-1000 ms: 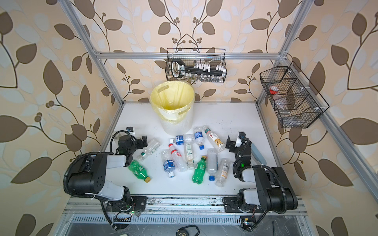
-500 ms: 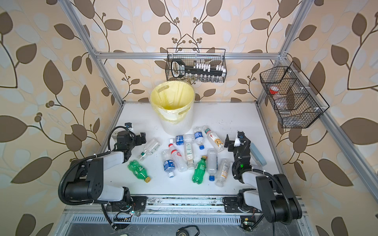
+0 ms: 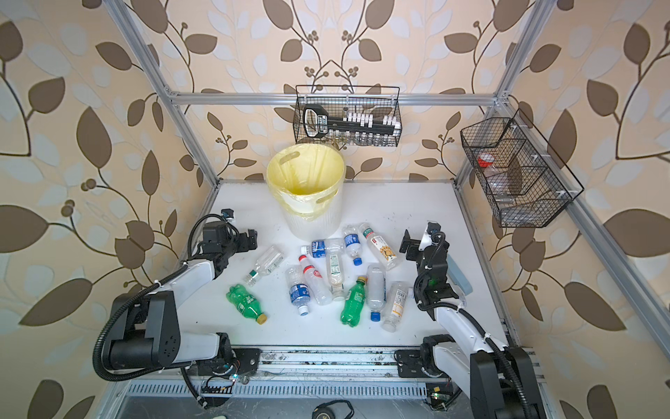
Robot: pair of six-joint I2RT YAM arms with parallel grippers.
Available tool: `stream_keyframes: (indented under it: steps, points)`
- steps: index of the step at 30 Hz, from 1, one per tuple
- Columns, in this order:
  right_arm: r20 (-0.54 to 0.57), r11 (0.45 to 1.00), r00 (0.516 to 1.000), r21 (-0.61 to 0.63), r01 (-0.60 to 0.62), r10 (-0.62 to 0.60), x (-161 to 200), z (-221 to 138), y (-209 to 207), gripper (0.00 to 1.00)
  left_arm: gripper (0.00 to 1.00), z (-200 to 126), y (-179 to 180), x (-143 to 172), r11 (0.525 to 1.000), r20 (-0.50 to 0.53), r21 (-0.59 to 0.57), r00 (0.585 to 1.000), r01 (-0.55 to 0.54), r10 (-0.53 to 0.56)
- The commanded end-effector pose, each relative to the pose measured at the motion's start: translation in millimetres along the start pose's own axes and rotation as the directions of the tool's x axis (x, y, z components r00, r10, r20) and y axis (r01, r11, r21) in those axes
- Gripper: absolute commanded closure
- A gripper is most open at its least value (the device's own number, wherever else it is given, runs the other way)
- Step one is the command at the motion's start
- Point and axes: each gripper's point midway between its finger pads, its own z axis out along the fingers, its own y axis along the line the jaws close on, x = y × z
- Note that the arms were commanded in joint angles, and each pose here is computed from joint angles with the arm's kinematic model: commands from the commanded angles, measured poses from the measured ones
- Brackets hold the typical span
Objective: Throw the plastic bottles in the bin
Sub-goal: Pick up the plastic bottle from the center of the table.
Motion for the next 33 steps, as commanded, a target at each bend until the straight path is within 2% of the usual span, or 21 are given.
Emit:
stream_keyframes:
  steps: [1,5,9,14,18,22,27,31,33]
  points:
    - [-0.152,0.999,0.988,-0.052,0.002,-0.01,13.9,-1.5,14.5,0.0,0.01,-15.7,-10.3,-14.2,0.997,-0.039,0.063,0.998,-0.037,0.039]
    - [-0.278,0.997,0.958,-0.067,0.049,-0.066,16.9,1.3,25.2,0.0,0.01,-28.0,-31.5,-22.8,0.981,-0.114,0.182,0.989,-0.07,0.092]
    - [-0.394,0.994,0.913,-0.006,0.11,-0.104,20.9,3.8,25.0,0.0,0.01,-47.0,-57.3,-26.8,0.935,-0.183,0.34,0.968,-0.105,0.175]
    - [-0.471,0.987,0.867,-0.08,0.142,-0.163,28.6,6.6,47.7,0.0,0.01,-69.2,-78.8,-27.0,0.878,-0.22,0.469,0.95,-0.094,0.219]
    - [-0.509,0.984,0.843,-0.122,0.133,-0.177,34.5,8.8,59.5,0.0,0.01,-81.1,-88.1,-19.2,0.836,-0.203,0.533,0.94,-0.129,0.274]
    - [-0.524,0.975,0.83,-0.195,0.104,-0.193,40.9,9.3,74.3,0.0,0.01,-89.8,-94.8,-2.2,0.793,-0.248,0.598,0.914,-0.116,0.322]
    - [-0.548,0.955,0.805,-0.286,0.075,-0.227,54.0,9.3,90.0,0.0,0.01,-90.5,-93.5,14.5,0.791,-0.296,0.605,0.896,-0.091,0.33]
    - [-0.582,0.962,0.777,-0.249,0.111,-0.24,60.2,13.7,82.6,0.0,0.01,-89.3,-89.3,23.6,0.798,-0.317,0.594,0.885,-0.096,0.343]
    - [-0.586,0.954,0.767,-0.276,0.113,-0.261,61.7,13.2,86.5,0.0,0.01,-92.2,-90.2,25.6,0.795,-0.327,0.6,0.881,-0.087,0.343]
